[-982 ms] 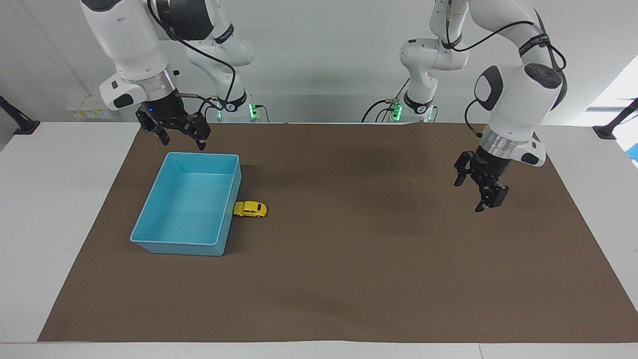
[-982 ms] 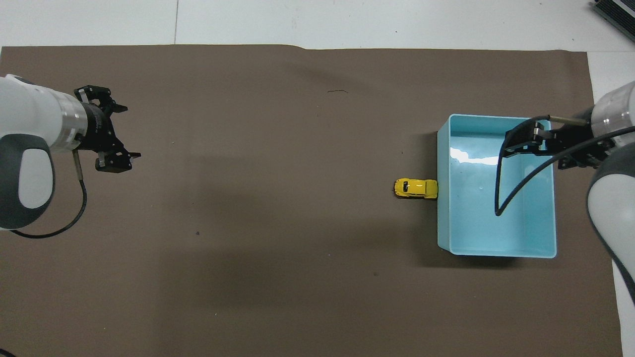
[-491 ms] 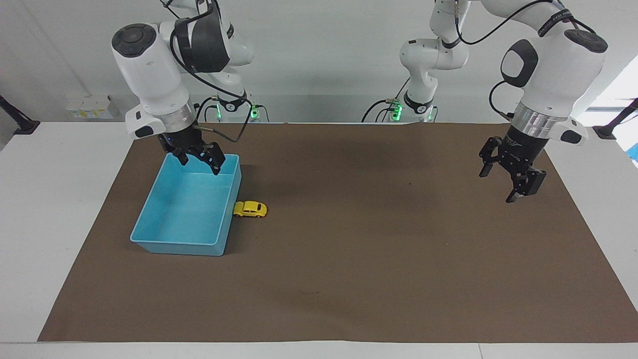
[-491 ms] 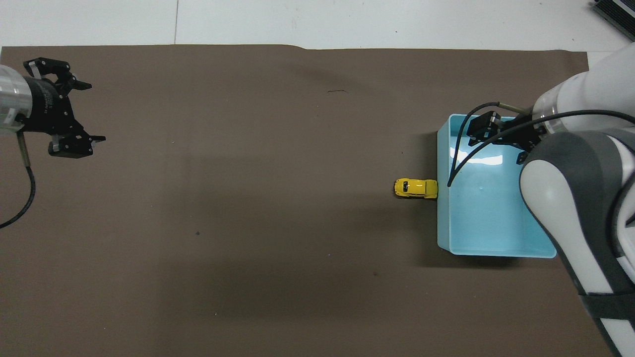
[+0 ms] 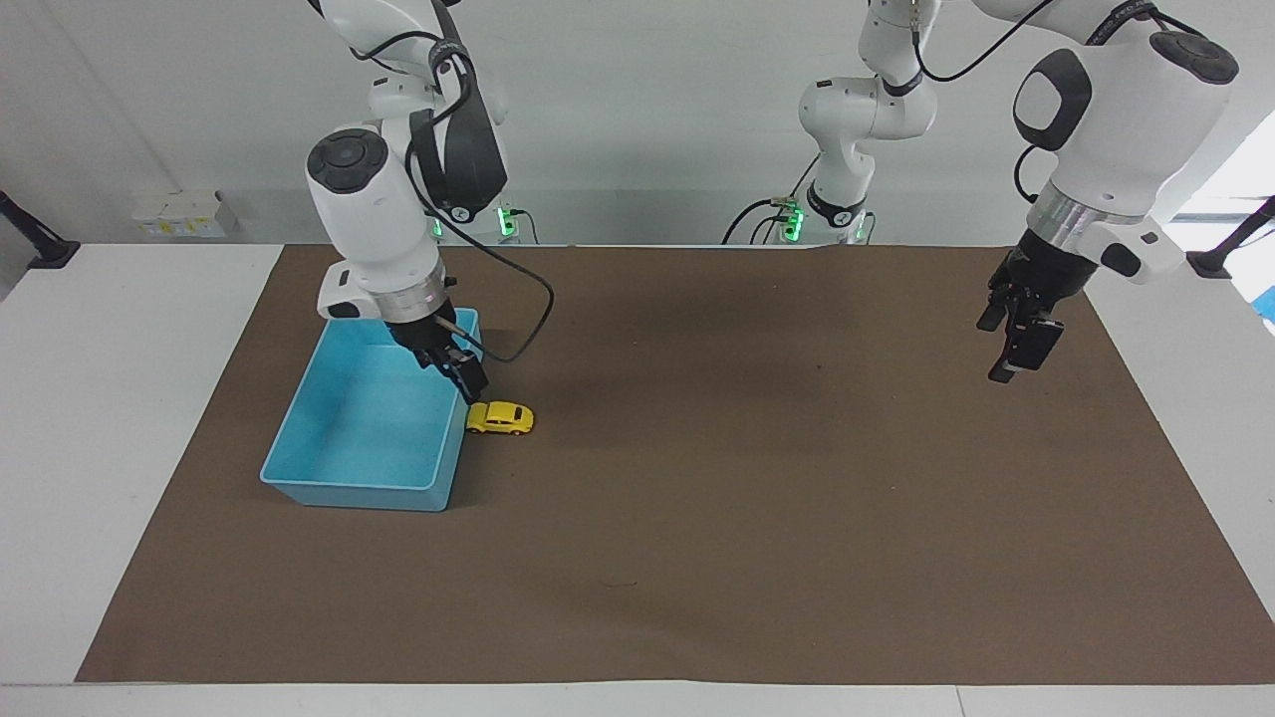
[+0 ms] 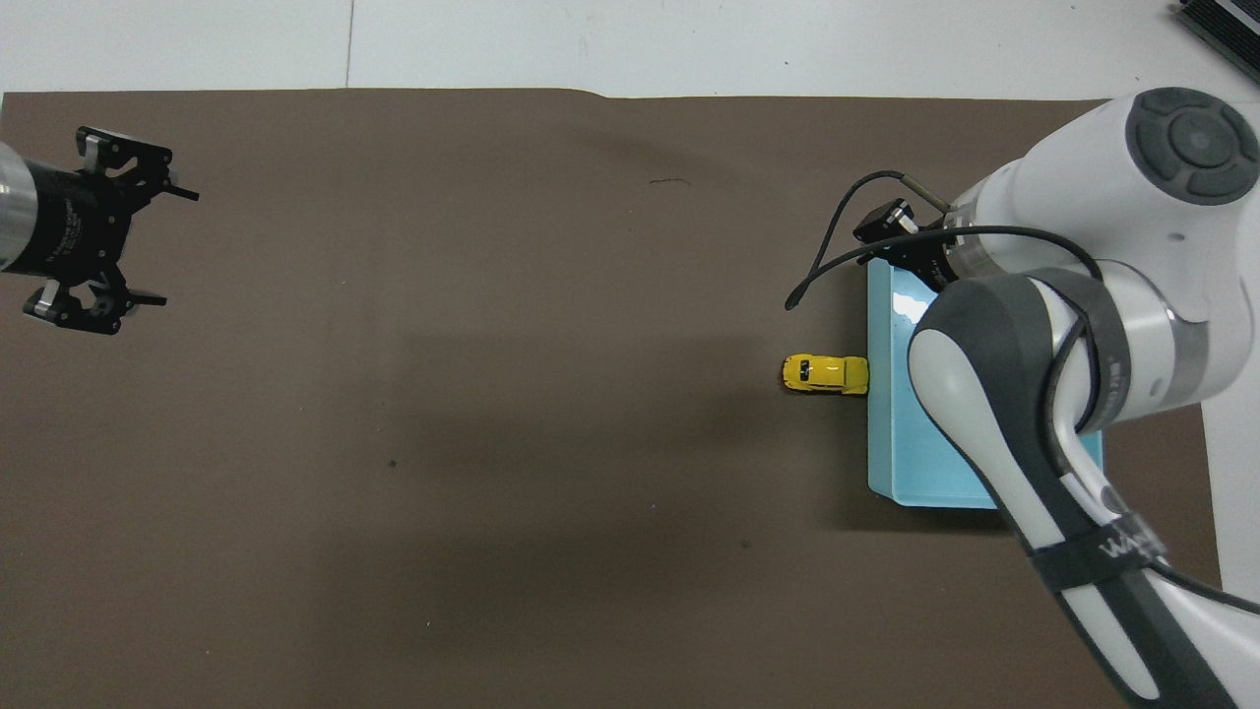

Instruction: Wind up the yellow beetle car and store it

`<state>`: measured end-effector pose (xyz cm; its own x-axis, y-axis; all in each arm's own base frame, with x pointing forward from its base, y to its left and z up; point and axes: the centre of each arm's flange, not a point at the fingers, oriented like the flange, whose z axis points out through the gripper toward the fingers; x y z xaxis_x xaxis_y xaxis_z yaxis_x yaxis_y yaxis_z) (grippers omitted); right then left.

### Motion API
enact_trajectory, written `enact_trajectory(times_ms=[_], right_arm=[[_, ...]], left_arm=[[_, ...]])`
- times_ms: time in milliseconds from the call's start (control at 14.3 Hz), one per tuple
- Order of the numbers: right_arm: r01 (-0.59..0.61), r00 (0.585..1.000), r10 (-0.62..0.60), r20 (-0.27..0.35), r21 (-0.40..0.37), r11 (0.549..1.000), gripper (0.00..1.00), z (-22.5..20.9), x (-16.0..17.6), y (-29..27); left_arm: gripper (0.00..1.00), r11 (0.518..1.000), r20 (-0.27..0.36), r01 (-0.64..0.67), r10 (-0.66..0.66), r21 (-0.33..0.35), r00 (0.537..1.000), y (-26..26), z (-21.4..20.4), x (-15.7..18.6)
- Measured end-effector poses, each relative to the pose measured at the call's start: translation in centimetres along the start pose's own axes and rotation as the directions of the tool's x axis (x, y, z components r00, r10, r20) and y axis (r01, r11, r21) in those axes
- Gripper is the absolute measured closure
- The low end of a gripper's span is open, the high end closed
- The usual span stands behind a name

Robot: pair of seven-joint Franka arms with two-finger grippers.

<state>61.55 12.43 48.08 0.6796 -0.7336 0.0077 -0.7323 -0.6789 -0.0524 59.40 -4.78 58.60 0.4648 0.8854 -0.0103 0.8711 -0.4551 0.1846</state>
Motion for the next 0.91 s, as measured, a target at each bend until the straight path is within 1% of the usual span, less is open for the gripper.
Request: enact_trajectory(times_ms=[140, 210, 280, 491, 701, 771, 911], right_arm=[[-0.113, 0.994, 0.113, 0.0, -0.011, 0.994, 0.0, 1.1, -1.4, -0.7], [-0.174, 0.985, 0.174, -0.01, -0.022, 0.984, 0.0, 1.7, -2.1, -1.1], [-0.245, 0.969, 0.245, -0.024, -0.029, 0.969, 0.0, 2.5, -2.6, -1.5], [-0.432, 0.902, 0.43, -0.042, -0.048, 0.901, 0.0, 5.1, -3.2, -2.3], [-0.588, 0.808, 0.585, -0.062, -0.025, 0.809, 0.0, 8.1, -3.2, -2.1], [-0.619, 0.784, 0.616, -0.075, -0.022, 0.785, 0.0, 9.3, -3.6, -2.0], [-0.655, 0.754, 0.649, -0.105, -0.033, 0.755, 0.0, 11.6, -4.5, -1.5]], left_arm=[[0.0, 0.991, 0.015, -0.129, 0.129, 0.026, 0.992, -0.8, -0.4, 0.3], [0.0, 0.983, 0.024, -0.179, 0.178, 0.035, 0.984, -1.1, -0.6, 0.3], [0.0, 0.973, 0.035, -0.228, 0.226, 0.046, 0.973, -1.4, -0.6, 0.3], [0.0, 0.932, 0.075, -0.356, 0.35, 0.074, 0.934, -1.9, -0.3, 0.1], [0.0, 0.869, 0.117, -0.487, 0.477, 0.085, 0.871, -2.5, -0.3, 0.0], [0.0, 0.842, 0.129, -0.533, 0.521, 0.083, 0.844, -2.8, -0.4, 0.2], [0.0, 0.775, 0.143, -0.628, 0.615, 0.07, 0.775, -3.3, -0.6, 0.9]])
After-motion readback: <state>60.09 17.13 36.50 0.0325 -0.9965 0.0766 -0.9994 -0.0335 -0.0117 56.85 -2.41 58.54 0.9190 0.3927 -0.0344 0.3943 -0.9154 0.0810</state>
